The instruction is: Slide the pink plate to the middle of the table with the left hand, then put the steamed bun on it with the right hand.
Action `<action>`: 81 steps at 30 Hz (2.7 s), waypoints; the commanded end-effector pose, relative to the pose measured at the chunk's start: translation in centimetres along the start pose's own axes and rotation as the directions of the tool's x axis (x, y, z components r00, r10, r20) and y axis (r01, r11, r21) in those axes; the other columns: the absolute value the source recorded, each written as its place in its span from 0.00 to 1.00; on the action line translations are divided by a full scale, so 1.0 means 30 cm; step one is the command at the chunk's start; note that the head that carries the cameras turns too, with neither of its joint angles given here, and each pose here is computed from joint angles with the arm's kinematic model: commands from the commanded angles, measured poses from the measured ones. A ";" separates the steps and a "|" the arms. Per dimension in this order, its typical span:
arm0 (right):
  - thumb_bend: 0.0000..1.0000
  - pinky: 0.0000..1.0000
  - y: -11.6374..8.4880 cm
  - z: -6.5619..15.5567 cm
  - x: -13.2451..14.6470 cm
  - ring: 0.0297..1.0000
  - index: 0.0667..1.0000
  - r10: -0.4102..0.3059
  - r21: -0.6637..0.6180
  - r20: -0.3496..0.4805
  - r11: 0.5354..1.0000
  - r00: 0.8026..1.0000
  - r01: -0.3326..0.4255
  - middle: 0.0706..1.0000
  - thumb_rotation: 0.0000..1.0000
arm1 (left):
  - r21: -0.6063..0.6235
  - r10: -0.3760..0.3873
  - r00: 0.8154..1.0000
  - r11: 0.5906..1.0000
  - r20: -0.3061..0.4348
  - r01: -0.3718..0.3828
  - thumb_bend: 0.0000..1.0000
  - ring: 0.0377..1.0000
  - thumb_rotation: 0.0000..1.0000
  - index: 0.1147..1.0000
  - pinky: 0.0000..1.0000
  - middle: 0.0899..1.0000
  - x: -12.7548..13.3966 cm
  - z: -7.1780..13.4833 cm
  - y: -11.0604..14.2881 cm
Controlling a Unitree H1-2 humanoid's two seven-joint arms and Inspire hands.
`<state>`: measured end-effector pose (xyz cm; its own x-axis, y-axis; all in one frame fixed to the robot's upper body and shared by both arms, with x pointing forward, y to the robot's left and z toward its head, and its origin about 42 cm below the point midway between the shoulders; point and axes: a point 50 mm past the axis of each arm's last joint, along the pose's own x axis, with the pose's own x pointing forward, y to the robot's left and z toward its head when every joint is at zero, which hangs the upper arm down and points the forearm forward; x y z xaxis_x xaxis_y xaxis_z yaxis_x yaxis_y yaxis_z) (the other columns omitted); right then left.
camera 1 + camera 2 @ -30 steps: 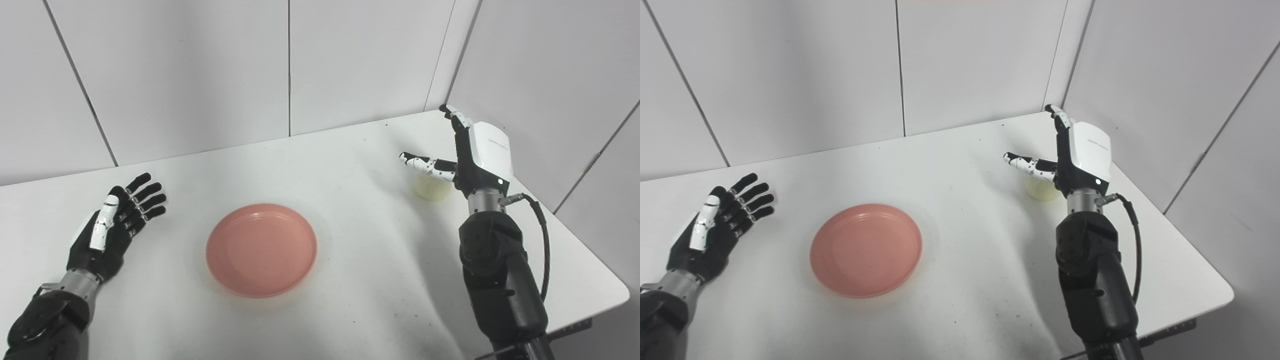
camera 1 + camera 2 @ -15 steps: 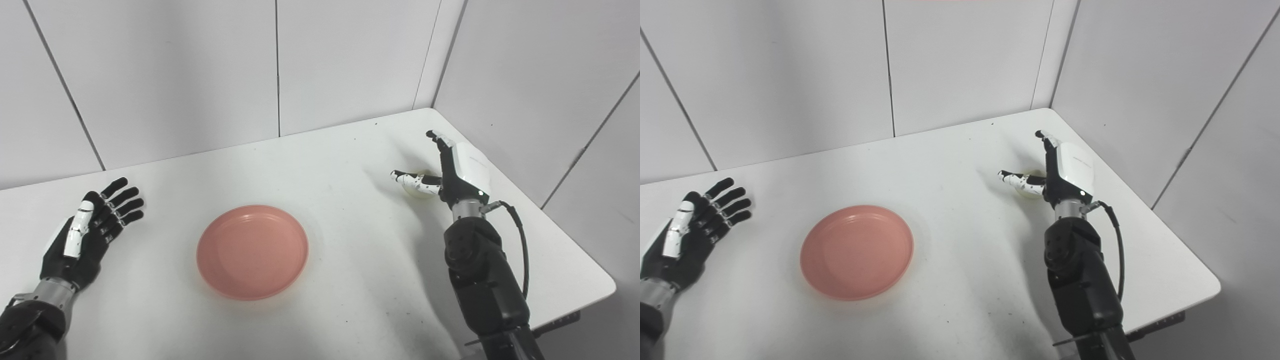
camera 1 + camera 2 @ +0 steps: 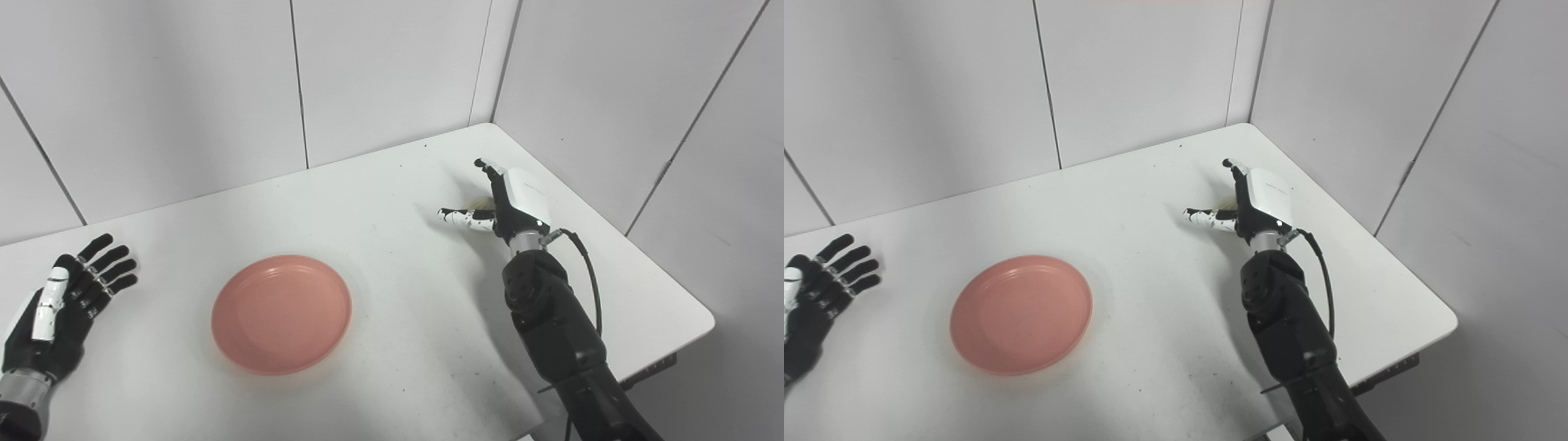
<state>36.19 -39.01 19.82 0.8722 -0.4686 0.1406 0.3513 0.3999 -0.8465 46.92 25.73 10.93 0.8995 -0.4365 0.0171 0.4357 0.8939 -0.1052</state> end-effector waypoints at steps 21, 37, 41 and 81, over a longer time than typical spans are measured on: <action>0.85 0.76 -0.093 0.012 0.106 0.86 0.82 -0.050 -0.114 0.024 0.992 0.998 0.053 0.85 0.53 | -0.128 0.047 0.963 0.988 -0.264 -0.083 0.56 0.79 0.90 0.80 0.79 0.80 -0.233 -0.283 -0.007; 0.84 0.76 -0.108 -0.013 0.139 0.86 0.81 0.015 -0.167 0.004 0.986 1.000 -0.014 0.85 0.53 | -0.131 0.036 0.966 0.989 -0.257 -0.071 0.56 0.80 0.91 0.80 0.79 0.81 -0.239 -0.273 -0.016; 0.83 0.76 -0.098 -0.021 0.152 0.86 0.81 0.042 -0.165 -0.004 0.985 0.999 -0.042 0.85 0.53 | -0.130 0.037 0.966 0.989 -0.256 -0.072 0.56 0.80 0.91 0.80 0.79 0.81 -0.239 -0.271 -0.017; 0.57 0.38 -0.029 -0.052 0.214 0.42 0.48 0.034 -0.135 0.052 0.990 0.998 -0.026 0.46 0.16 | -0.138 0.038 0.967 0.988 -0.251 -0.074 0.56 0.80 0.91 0.81 0.80 0.81 -0.252 -0.245 -0.014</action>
<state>40.52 -42.86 19.23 0.9033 -0.4241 0.0651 0.2223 0.3327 -0.9164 44.88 27.31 11.00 0.9008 -0.4339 0.0170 0.4325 0.8933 -0.1223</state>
